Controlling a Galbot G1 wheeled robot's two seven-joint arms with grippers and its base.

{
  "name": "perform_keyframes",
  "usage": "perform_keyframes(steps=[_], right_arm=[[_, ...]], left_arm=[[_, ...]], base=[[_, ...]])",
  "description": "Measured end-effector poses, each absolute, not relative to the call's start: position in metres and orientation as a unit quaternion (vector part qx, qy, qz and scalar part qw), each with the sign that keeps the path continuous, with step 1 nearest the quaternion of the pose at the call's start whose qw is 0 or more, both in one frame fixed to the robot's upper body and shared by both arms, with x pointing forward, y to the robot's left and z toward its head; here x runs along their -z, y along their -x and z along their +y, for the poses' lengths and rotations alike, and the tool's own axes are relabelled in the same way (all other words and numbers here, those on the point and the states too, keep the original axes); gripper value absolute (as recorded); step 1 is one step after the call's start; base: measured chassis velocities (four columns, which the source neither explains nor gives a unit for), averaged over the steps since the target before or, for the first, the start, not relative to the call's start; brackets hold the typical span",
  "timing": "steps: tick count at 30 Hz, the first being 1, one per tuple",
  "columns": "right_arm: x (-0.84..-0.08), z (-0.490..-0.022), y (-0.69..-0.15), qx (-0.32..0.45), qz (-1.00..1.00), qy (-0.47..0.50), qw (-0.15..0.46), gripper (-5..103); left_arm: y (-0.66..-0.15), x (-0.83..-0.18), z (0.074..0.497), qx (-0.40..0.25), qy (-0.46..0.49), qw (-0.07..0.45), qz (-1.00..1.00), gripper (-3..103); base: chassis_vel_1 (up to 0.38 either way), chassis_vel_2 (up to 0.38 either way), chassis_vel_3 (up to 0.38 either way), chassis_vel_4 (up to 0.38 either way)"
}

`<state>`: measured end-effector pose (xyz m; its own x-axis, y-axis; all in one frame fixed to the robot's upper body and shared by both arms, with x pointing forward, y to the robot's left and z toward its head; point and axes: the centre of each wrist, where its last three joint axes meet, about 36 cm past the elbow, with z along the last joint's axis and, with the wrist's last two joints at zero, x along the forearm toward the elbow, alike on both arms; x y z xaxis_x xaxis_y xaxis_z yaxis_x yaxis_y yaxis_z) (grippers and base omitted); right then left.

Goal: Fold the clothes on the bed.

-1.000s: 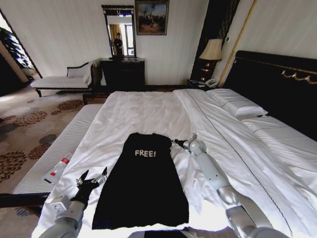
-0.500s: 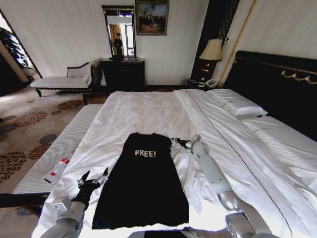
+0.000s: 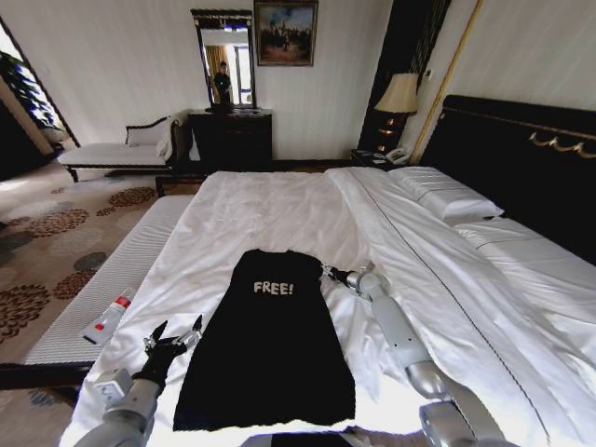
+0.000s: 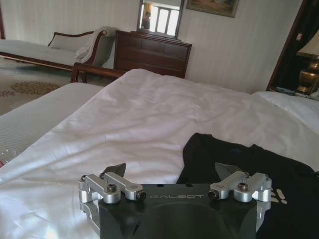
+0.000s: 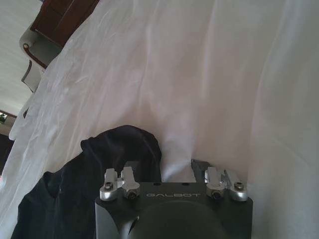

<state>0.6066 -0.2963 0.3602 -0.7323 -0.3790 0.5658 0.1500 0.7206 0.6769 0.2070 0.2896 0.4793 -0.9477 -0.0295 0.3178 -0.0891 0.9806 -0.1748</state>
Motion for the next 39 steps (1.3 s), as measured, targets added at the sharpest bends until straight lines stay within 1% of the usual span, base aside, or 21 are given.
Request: perform_keyframes(steps=[2, 4, 5, 8, 9, 11, 12, 13, 14, 16, 17, 28, 32, 39], right_arm=[[-0.360, -0.296, -0.608, 0.368, -0.855, -0.067, 0.360, 56], [-0.359, -0.295, -0.609, 0.368, -0.854, -0.068, 0.362, 44], [-0.359, -0.295, -0.609, 0.368, -0.854, -0.068, 0.362, 44], [-0.359, -0.292, -0.610, 0.372, -0.851, -0.072, 0.363, 28], [-0.359, -0.292, -0.610, 0.372, -0.851, -0.072, 0.363, 28], [-0.359, -0.290, -0.610, 0.372, -0.851, -0.073, 0.364, 18], [-0.359, -0.289, -0.610, 0.372, -0.851, -0.074, 0.364, 18], [-0.360, -0.289, -0.610, 0.372, -0.851, -0.074, 0.364, 13], [-0.360, -0.289, -0.610, 0.372, -0.851, -0.074, 0.364, 13], [-0.360, -0.289, -0.611, 0.372, -0.851, -0.074, 0.364, 3], [-0.360, -0.289, -0.611, 0.372, -0.851, -0.074, 0.364, 1], [-0.364, -0.288, -0.613, 0.368, -0.853, -0.077, 0.363, 0], [-0.372, -0.292, -0.613, 0.331, -0.869, -0.082, 0.358, 0], [-0.385, -0.295, -0.617, 0.309, -0.880, -0.087, 0.351, 0]], left_arm=[[-0.207, -0.479, 0.290, -0.090, -0.030, 0.157, -0.983, 100], [-0.208, -0.477, 0.293, -0.082, -0.033, 0.153, -0.984, 100], [-0.208, -0.477, 0.293, -0.082, -0.033, 0.153, -0.984, 100], [-0.209, -0.477, 0.299, -0.079, -0.040, 0.150, -0.985, 100], [-0.209, -0.477, 0.299, -0.079, -0.040, 0.150, -0.985, 100], [-0.210, -0.478, 0.300, -0.078, -0.040, 0.148, -0.985, 100], [-0.212, -0.479, 0.301, -0.077, -0.039, 0.146, -0.985, 100], [-0.213, -0.480, 0.302, -0.076, -0.039, 0.145, -0.986, 100], [-0.213, -0.480, 0.302, -0.076, -0.039, 0.145, -0.986, 100], [-0.216, -0.481, 0.304, -0.079, -0.040, 0.142, -0.986, 100], [-0.216, -0.481, 0.305, -0.080, -0.040, 0.142, -0.986, 100], [-0.216, -0.480, 0.305, -0.082, -0.044, 0.144, -0.985, 100], [-0.216, -0.479, 0.305, -0.083, -0.044, 0.145, -0.985, 100], [-0.215, -0.478, 0.303, -0.085, -0.044, 0.145, -0.985, 100]], base=[[0.000, 0.000, 0.000, 0.000], [0.000, 0.000, 0.000, 0.000], [0.000, 0.000, 0.000, 0.000], [0.000, 0.000, 0.000, 0.000], [0.000, 0.000, 0.000, 0.000], [0.000, 0.000, 0.000, 0.000], [0.000, 0.000, 0.000, 0.000], [0.000, 0.000, 0.000, 0.000], [0.000, 0.000, 0.000, 0.000], [0.000, 0.000, 0.000, 0.000], [0.000, 0.000, 0.000, 0.000], [0.000, 0.000, 0.000, 0.000], [0.000, 0.000, 0.000, 0.000], [0.000, 0.000, 0.000, 0.000]])
